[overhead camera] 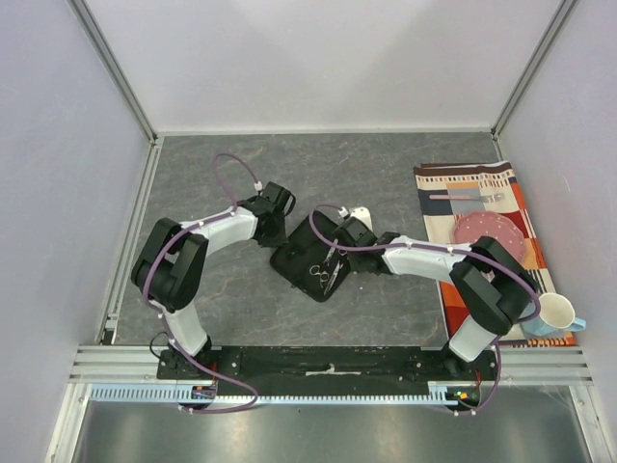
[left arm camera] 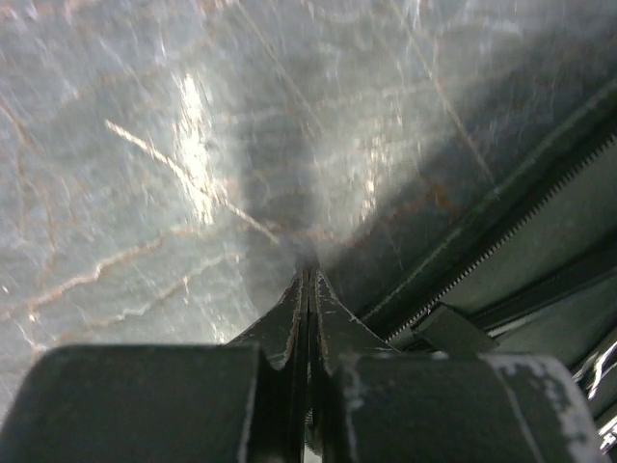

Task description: Sort the hair-cutting tools

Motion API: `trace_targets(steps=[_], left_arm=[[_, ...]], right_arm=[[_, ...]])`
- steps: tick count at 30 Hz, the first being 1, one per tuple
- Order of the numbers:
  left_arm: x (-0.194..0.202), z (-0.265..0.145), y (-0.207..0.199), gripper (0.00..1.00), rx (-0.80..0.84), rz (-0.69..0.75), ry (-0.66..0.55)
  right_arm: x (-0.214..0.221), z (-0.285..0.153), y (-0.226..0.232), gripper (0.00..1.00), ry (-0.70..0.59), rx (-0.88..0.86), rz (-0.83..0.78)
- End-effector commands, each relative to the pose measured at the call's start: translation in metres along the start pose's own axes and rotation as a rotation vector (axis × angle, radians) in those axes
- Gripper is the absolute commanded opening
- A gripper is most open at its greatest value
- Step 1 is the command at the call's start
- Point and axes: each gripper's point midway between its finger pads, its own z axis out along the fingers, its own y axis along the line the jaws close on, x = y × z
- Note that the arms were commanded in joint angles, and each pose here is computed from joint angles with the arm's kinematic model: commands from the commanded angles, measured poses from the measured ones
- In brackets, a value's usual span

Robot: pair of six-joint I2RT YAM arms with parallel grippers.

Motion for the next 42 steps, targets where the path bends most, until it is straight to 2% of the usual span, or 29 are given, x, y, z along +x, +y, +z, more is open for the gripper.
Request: trace_targets(steps=[1,13,18,25,29,36,42], left_arm=[[0.052,-0.007,0.002,0.02,-0.011,-0.002,0.100],[0.144,-0.023,-0.025,0.02,0.062,0.067,0.186],[0.160,-0.025,-0.024,0.02,0.057,0.075,0.190],[0.135,-0.051,-0.013,0.02,0.003,0.100,0.112],[0.113,-0.079,-0.022,0.02,0.054,0.081,0.044],[0.067,-0.132,-0.065,0.02,0.248,0.050,-0.072],[0.037,-0.135,-0.102,0.02,0.334,0.084,-0.129]], right_arm=[[-0.024,0.008,-0.013,0.00,-0.030,0.054,0.009],[-0.059,0.003,-0.033,0.00,-0.055,0.143,-0.070],[-0.062,0.001,-0.039,0.00,-0.049,0.166,-0.088],[-0.072,-0.020,-0.054,0.00,-0.087,0.210,-0.084],[-0.074,-0.037,-0.047,0.00,-0.113,0.132,-0.058],[-0.061,-0.050,-0.033,0.00,-0.108,-0.005,-0.051],[-0.050,-0.056,-0.011,0.00,-0.114,-0.138,-0.042]])
